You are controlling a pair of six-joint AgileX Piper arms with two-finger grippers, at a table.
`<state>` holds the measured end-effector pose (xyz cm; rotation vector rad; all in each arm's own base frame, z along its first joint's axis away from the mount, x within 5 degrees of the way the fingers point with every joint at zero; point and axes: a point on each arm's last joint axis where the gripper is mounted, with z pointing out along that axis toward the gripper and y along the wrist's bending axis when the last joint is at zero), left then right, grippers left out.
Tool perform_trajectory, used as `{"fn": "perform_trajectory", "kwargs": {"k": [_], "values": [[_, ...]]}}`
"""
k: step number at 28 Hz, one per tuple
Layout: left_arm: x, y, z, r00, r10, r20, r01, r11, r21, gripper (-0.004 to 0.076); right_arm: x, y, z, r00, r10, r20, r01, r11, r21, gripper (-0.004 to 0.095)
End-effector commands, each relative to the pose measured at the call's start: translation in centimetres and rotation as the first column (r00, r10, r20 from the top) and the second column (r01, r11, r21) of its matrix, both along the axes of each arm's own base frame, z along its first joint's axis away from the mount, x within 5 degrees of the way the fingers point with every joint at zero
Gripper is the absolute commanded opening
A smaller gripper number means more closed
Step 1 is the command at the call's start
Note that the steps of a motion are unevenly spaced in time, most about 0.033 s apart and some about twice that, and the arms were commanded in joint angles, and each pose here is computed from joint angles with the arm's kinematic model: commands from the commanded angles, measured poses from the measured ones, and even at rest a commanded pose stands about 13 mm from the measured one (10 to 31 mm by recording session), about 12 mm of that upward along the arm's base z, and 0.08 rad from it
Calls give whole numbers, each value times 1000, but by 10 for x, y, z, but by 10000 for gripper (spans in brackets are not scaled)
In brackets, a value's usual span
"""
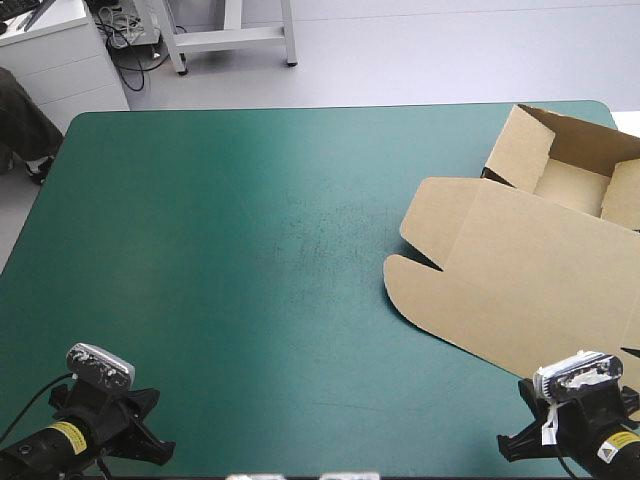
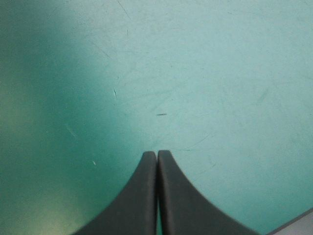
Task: Fold the box
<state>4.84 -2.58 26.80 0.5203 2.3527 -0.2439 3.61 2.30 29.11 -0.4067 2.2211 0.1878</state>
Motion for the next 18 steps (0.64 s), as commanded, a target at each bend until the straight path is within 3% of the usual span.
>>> {"fn": "perform_trajectory", "kwargs": {"k": [1, 18], "values": [[3, -3, 11, 998, -1, 70, 4, 999, -46, -32, 5, 0, -4, 999, -4, 47, 3, 1000, 11, -23], [-1, -4, 8, 1000, -11, 3, 12, 998, -54, -32, 4, 1, -9, 1000, -2, 20, 1, 1000, 13, -23]]}}
